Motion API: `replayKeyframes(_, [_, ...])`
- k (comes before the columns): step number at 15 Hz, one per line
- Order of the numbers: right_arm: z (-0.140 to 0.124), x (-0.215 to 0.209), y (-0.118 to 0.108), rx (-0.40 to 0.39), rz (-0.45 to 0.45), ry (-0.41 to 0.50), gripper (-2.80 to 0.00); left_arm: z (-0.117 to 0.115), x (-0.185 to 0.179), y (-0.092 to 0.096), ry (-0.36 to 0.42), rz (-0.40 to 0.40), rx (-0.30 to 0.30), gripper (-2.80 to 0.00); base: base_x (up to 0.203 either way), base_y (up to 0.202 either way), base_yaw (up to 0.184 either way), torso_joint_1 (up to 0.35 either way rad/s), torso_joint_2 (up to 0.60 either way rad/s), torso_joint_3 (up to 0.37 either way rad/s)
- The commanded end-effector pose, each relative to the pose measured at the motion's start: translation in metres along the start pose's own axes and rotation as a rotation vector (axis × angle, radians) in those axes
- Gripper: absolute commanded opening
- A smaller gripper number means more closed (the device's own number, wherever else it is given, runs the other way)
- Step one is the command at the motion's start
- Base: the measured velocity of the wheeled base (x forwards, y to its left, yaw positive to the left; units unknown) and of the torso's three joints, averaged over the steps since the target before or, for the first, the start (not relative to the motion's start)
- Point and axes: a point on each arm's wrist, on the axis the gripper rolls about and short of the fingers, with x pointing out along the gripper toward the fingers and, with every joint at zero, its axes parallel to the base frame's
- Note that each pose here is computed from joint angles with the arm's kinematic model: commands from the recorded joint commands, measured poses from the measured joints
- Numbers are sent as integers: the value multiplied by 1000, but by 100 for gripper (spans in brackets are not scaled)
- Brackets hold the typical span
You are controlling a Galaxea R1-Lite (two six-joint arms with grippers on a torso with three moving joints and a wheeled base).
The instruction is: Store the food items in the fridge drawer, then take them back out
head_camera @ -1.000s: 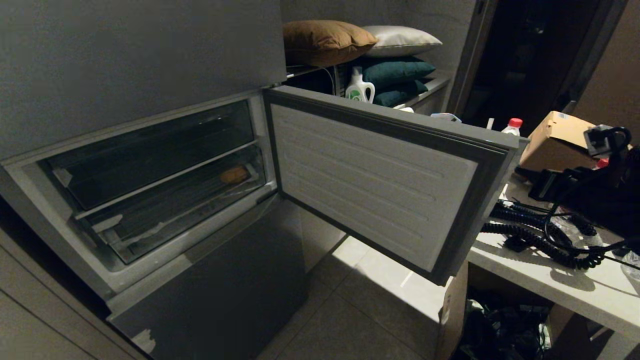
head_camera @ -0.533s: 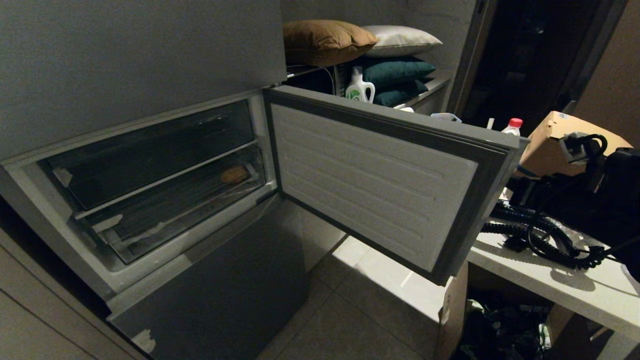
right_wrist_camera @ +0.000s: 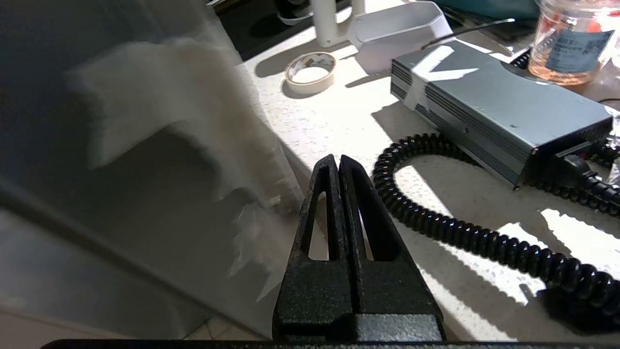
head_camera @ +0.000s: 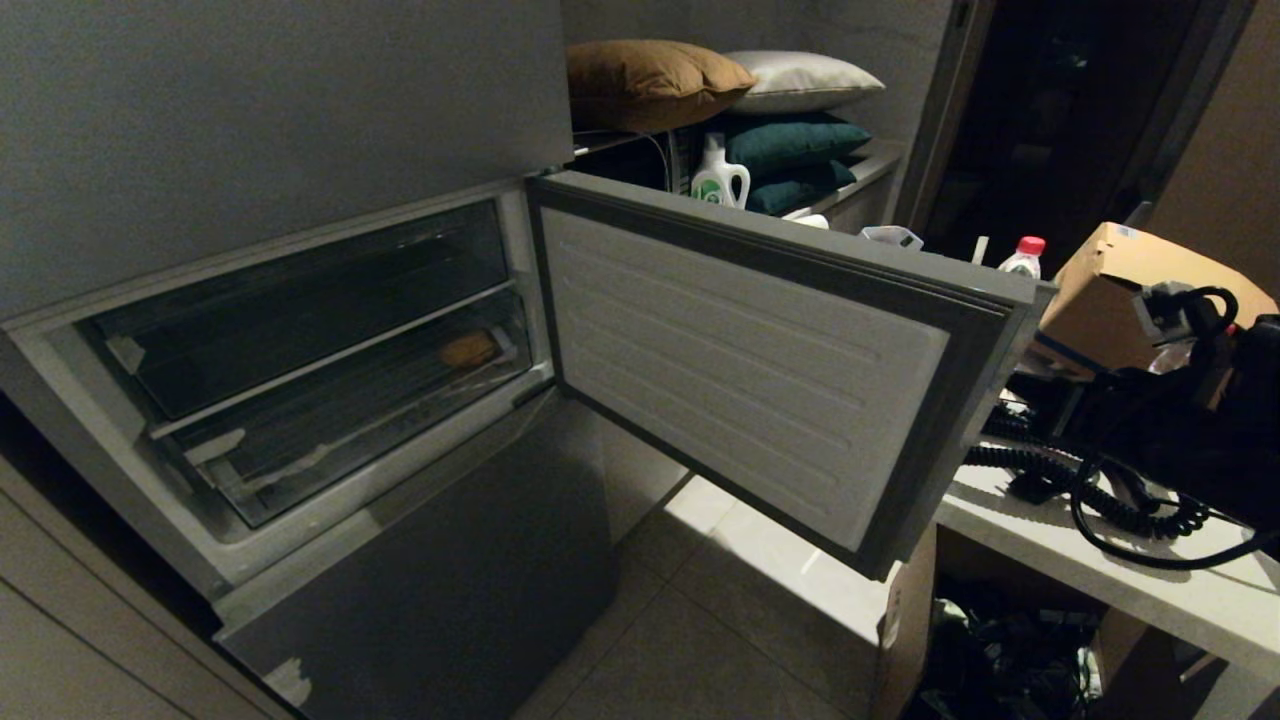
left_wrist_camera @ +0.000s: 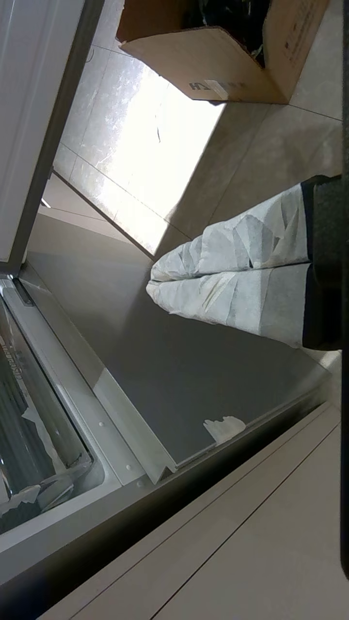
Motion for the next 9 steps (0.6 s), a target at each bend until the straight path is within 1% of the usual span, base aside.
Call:
replayKeyframes(1, [2,-16,16,-10,41,-13,-280,0,0,0,2,0,0,-280,0,0,0,0,0,0])
replayKeyframes(6, [-17,-35,51,-12,157,46,-280,0,0,0,2,0,1,-280,0,0,0,0,0,0])
replayKeyframes(9, [-27,-49,76,-17,255,78,-280,0,0,0,2,0,1,-280,0,0,0,0,0,0])
